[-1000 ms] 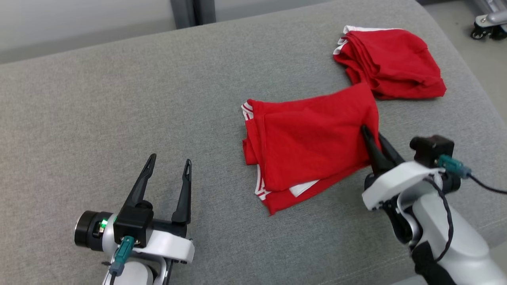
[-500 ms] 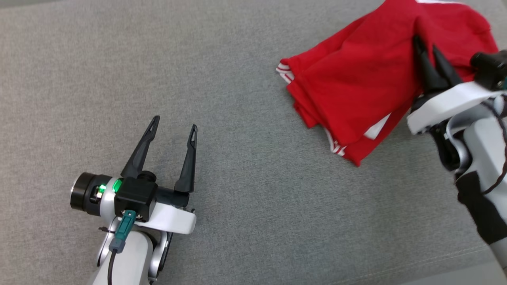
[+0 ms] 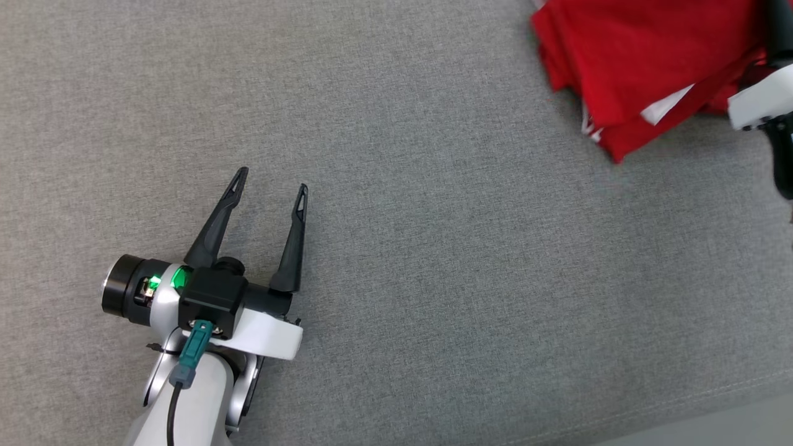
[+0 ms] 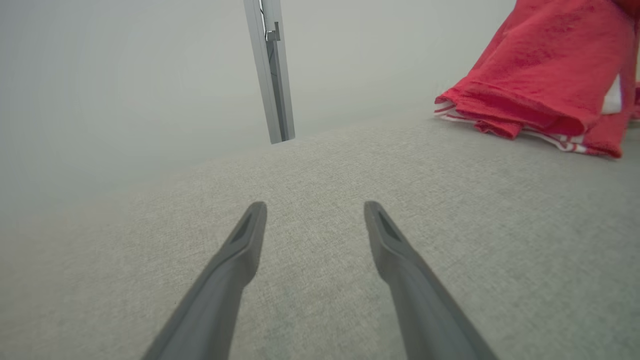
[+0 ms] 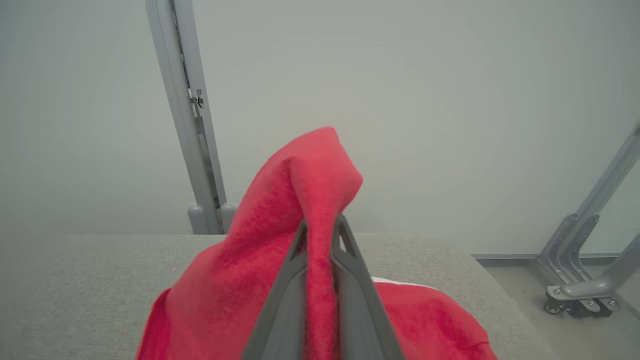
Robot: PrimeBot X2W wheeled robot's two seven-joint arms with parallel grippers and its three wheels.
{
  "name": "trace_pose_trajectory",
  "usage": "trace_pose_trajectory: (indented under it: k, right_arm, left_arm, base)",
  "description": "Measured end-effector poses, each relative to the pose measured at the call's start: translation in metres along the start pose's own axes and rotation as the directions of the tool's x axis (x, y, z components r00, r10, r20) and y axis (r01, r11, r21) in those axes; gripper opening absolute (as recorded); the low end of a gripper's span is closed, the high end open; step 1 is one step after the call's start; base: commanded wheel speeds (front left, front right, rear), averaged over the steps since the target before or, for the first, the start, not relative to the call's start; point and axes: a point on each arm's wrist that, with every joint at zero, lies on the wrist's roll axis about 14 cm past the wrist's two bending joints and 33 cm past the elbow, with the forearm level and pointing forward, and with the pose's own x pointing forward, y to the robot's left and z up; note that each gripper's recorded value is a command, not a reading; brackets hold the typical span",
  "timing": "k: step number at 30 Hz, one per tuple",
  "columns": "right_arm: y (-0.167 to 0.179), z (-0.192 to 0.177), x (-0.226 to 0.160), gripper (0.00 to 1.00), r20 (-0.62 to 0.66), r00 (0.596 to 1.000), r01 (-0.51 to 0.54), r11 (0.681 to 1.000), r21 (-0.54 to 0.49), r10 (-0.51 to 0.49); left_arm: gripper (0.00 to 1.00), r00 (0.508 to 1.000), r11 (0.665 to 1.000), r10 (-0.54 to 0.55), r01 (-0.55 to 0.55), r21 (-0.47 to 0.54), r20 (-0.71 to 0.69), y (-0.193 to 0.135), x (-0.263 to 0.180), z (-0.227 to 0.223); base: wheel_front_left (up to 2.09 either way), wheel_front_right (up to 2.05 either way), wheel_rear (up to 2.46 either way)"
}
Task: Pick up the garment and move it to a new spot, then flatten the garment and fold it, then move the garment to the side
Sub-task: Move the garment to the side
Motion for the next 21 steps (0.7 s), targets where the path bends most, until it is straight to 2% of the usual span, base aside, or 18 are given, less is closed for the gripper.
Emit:
trace_pose_trajectory:
  k: [5,16,18,21]
  right_arm:
    - [-0.023,0.000,-0.003,0.00,-0.011,0.999,0.045,0.999,-0.031,-0.045]
    - [-0.074,-0.041,-0.007,0.00,-0.167,0.974,0.129,0.981,-0.143,-0.153]
    - [-0.081,-0.044,-0.004,0.08,-0.181,0.969,0.135,0.976,-0.172,-0.166]
    - [-0.090,-0.049,0.000,0.12,-0.208,0.962,0.128,0.963,-0.238,-0.179]
  left_arm:
    - [1.00,1.000,1.000,-0.014,0.014,0.007,-0.007,-0.001,0.002,-0.003]
    - [1.00,1.000,1.000,-0.013,0.014,0.025,-0.026,0.005,0.002,-0.007]
    - [1.00,1.000,0.999,-0.008,0.009,0.035,-0.027,0.009,0.002,-0.007]
    - [1.00,1.000,0.999,0.005,-0.004,0.046,-0.024,0.015,0.002,-0.005]
  base:
    - [0.00,0.00,0.00]
    - [0.00,0.00,0.00]
    - [0.00,0.00,0.00]
    - [0.00,0.00,0.00]
